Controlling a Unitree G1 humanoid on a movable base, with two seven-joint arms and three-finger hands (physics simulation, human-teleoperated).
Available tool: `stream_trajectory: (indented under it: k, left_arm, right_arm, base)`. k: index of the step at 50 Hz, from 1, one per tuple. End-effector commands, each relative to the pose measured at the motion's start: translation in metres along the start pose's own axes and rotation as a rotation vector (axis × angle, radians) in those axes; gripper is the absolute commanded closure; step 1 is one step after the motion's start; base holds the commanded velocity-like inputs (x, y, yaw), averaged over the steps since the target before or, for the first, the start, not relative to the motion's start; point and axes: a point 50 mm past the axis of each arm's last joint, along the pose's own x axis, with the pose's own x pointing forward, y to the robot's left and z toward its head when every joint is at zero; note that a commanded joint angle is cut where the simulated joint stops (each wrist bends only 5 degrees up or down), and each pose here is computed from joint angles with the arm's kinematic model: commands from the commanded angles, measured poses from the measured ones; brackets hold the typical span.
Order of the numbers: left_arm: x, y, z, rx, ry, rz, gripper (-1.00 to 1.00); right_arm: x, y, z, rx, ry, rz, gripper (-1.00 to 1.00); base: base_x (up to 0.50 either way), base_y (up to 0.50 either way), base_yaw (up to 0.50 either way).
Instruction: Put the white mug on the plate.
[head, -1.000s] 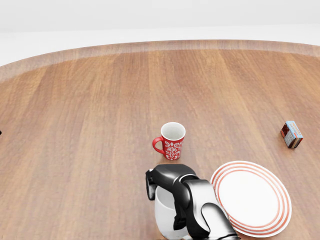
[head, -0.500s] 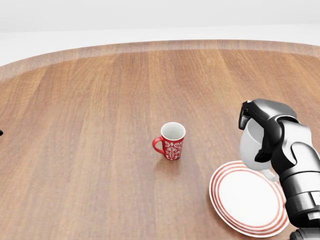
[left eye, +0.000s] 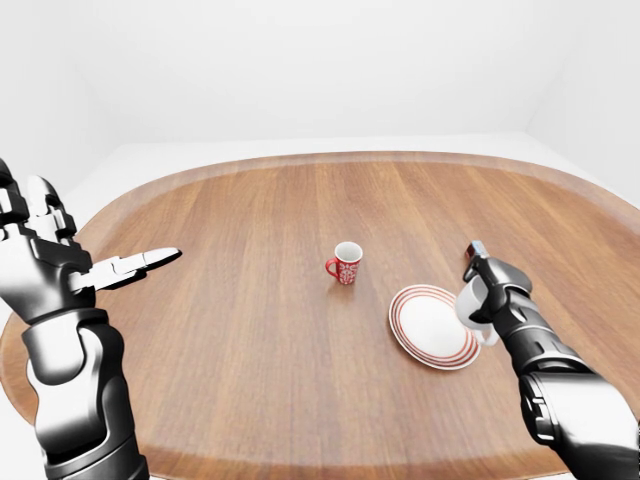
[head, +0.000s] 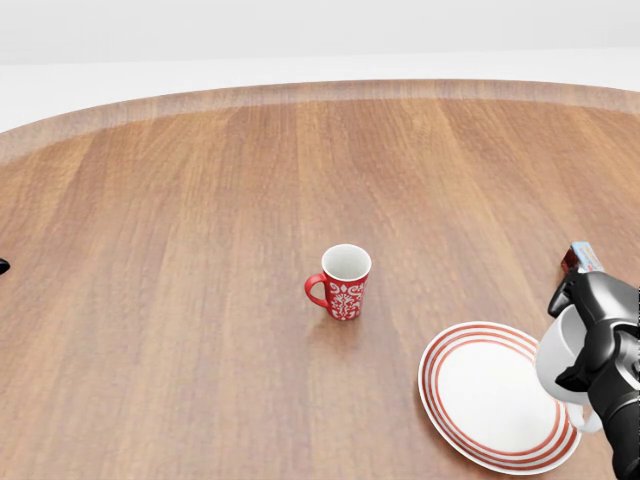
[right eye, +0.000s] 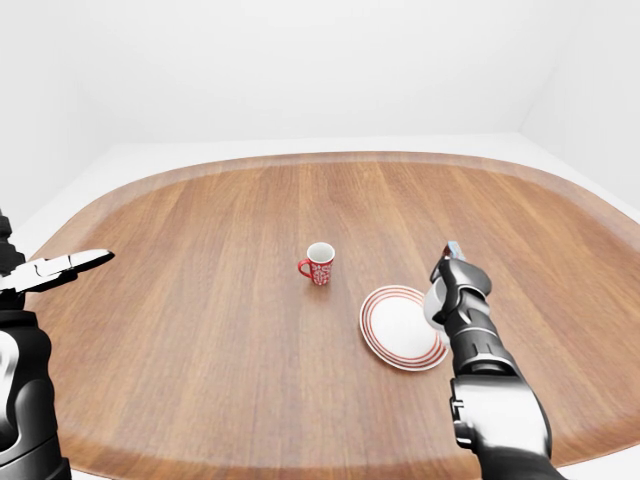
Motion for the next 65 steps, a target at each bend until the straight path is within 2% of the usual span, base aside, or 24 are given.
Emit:
stream_trajectory:
  k: [1,10,31,32,36,39,44,65]
  left_arm:
    - [-0.001,-0.002,-0.003,-0.001,0.011,0.001,-1.00]
    - [-0.001,-0.002,-0.004,-0.001,0.015,0.000,-1.00]
    - [-0.002,-0.002,-0.004,-0.002,0.017,0.000,-1.00]
    - [-0.002,-0.003,-0.005,-0.002,0.020,-0.003,-1.00]
    - [-0.002,-0.003,-0.006,-0.003,0.026,-0.003,-1.00]
    - [-0.001,-0.002,-0.005,-0.005,0.020,0.000,-1.00]
    - [-0.001,-0.002,-0.005,-0.007,0.020,0.001,-1.00]
    - [-0.001,-0.003,-0.005,-0.006,0.023,-0.001,-1.00]
  right_arm:
    - [-0.010,0.034,-0.006,0.065,0.058,-0.044,1.00]
    - [-0.013,0.040,0.005,0.074,0.038,-0.083,1.00]
    - [-0.014,0.044,0.036,0.045,-0.048,-0.045,1.00]
    - [-0.011,0.035,0.049,-0.031,-0.102,0.013,1.00]
    - [-0.006,0.018,0.061,-0.069,-0.138,-0.001,1.00]
    - [-0.006,0.016,0.068,-0.107,-0.162,0.018,1.00]
    - [-0.008,0.021,0.070,-0.173,-0.176,0.059,1.00]
    - [-0.011,0.036,0.062,-0.168,-0.159,0.091,1.00]
  base:
    - [0.00,0.00,0.00]
    - [0.00,0.00,0.00]
    - [0.00,0.00,0.00]
    - [0.00,0.00,0.00]
    - [0.00,0.00,0.00]
    - [0.00,0.00,0.00]
    - [0.00,0.00,0.00]
    - [0.00,0.00,0.00]
